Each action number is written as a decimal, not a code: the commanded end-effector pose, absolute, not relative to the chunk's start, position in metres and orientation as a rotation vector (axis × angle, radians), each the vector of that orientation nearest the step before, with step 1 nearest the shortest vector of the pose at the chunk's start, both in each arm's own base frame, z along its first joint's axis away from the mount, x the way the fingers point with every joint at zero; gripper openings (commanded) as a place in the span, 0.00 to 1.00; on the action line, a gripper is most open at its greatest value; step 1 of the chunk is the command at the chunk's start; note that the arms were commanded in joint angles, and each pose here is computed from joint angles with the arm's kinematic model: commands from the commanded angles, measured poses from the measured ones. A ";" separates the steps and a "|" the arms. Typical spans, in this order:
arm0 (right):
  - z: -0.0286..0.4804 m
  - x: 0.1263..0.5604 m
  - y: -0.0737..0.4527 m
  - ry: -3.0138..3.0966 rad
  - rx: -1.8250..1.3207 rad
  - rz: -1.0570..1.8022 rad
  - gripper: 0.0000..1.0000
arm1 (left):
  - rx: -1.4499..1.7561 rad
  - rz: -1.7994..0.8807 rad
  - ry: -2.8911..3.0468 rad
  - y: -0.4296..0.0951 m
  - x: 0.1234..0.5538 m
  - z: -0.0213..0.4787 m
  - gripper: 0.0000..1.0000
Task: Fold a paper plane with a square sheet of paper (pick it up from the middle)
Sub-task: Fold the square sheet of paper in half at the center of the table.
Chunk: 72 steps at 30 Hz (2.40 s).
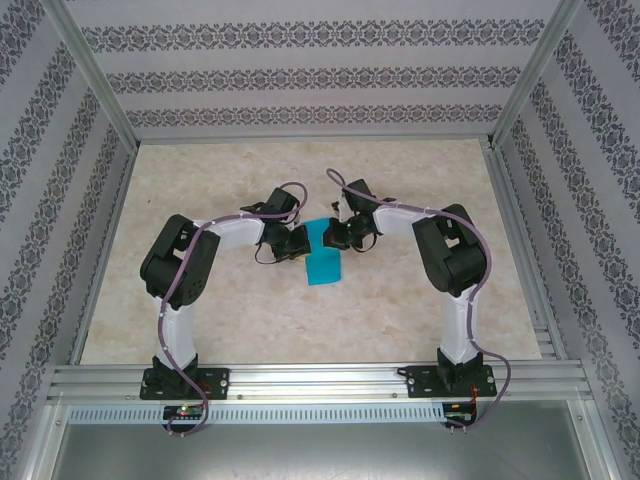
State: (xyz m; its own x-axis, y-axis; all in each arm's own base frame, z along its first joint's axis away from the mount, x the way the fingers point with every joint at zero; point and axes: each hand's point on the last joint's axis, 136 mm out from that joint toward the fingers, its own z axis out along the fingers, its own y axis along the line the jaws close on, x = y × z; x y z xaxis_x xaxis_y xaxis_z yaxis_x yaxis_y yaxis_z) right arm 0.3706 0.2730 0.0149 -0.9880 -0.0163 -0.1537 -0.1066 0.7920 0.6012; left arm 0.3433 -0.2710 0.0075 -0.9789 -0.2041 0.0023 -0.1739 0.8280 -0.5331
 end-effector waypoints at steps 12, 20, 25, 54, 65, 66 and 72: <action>0.060 0.409 0.247 2.632 0.011 0.986 0.00 | -0.424 -0.304 3.267 -0.206 0.269 -0.078 0.00; 0.049 0.406 0.296 2.620 -0.104 1.092 0.00 | -0.418 -0.308 3.269 -0.208 0.269 -0.078 0.00; 0.027 0.417 0.290 2.668 -0.045 1.021 0.00 | -0.414 -0.304 3.274 -0.207 0.267 -0.077 0.00; 0.066 0.387 0.267 2.669 -0.024 1.010 0.00 | -0.391 -0.315 3.274 -0.211 0.267 -0.079 0.00; 0.032 0.324 0.284 2.855 -0.116 1.015 0.00 | -0.383 -0.310 3.277 -0.213 0.266 -0.083 0.00; 0.029 0.321 0.284 2.871 -0.120 1.004 0.00 | -0.387 -0.310 3.277 -0.213 0.265 -0.083 0.00; 0.010 0.309 0.275 2.949 -0.113 0.939 0.00 | -0.394 -0.301 3.278 -0.212 0.265 -0.085 0.00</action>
State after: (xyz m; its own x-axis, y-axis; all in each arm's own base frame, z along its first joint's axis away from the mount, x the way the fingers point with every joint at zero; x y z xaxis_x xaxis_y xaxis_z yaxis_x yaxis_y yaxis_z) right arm 0.3250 0.2788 0.0271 -0.9935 -0.0184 -0.1121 -0.0829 0.7920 0.6049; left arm 0.3425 -0.2719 0.0056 -0.9807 -0.1956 -0.0085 -0.1623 0.8366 -0.5232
